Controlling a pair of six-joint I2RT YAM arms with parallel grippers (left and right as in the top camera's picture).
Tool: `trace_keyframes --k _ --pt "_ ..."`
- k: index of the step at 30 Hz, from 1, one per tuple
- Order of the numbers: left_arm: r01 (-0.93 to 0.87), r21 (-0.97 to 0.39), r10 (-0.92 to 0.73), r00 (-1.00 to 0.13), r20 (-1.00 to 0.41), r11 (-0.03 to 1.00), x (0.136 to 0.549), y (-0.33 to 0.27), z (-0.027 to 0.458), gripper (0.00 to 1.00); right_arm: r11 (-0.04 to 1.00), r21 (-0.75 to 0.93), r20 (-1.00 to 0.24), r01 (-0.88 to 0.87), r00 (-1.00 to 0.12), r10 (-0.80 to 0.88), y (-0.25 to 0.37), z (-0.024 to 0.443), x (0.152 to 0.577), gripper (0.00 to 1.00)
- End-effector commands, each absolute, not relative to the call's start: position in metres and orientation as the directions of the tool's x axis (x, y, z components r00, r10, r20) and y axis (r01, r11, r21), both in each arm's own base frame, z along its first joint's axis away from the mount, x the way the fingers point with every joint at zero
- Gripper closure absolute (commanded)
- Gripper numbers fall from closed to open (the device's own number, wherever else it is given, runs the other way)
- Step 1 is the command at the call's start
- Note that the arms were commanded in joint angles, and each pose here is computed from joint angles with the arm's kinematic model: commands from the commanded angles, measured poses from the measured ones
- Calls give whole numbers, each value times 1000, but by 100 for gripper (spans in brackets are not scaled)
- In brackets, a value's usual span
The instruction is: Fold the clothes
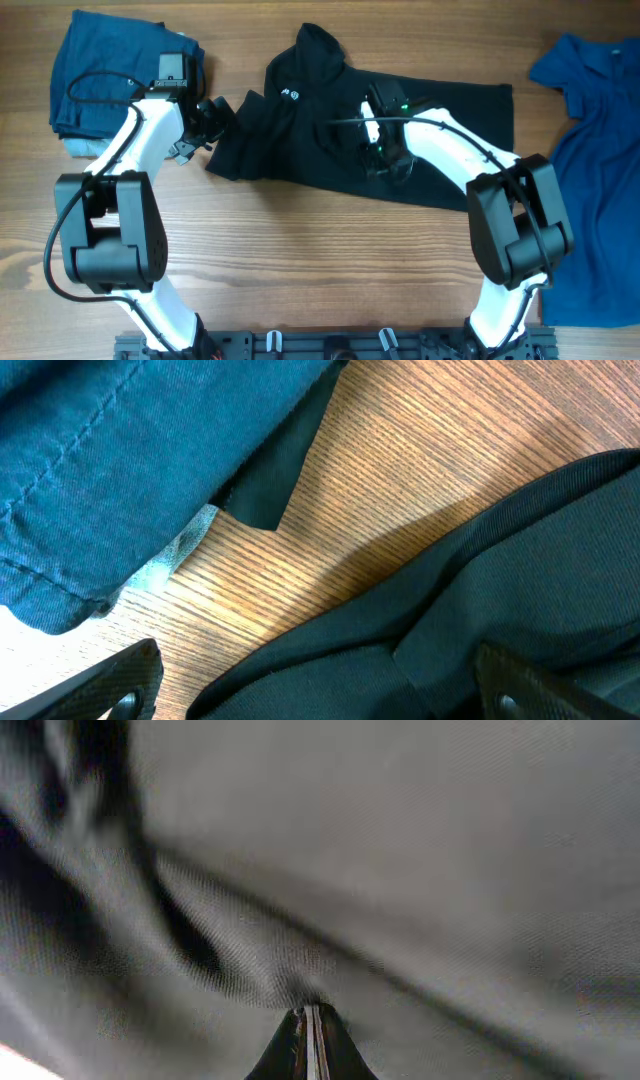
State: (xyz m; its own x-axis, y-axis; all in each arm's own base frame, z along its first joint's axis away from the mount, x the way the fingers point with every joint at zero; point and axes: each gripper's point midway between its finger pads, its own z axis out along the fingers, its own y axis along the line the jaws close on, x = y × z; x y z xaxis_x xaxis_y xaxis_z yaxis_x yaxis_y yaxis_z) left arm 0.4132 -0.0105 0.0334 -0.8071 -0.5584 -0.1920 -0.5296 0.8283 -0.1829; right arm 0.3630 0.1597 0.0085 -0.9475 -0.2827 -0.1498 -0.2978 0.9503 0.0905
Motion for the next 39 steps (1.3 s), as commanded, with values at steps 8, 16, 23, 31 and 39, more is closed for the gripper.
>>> trace_keyframes --k 8,16,23,31,39 --pt "-528 -184 -557 -811 -181 829 411 -11 30 0 986 26 -354 -163 -924 -144 116 53 423 96" --pt "-528 -184 -557 -811 -181 829 411 -11 30 0 947 226 -210 -228 -961 -181 144 66 352 96" --pt "-528 -184 -557 -811 -181 829 411 -11 30 0 985 88 -189 -149 -973 -130 110 1 329 96" --pt "-528 -184 -557 -811 -181 829 411 -11 30 0 993 -89 -278 -79 -955 -101 81 -2 355 96" --pt "-528 -184 -557 -811 -181 829 411 -11 30 0 990 -50 -528 132 -845 85 39 27 423 95"
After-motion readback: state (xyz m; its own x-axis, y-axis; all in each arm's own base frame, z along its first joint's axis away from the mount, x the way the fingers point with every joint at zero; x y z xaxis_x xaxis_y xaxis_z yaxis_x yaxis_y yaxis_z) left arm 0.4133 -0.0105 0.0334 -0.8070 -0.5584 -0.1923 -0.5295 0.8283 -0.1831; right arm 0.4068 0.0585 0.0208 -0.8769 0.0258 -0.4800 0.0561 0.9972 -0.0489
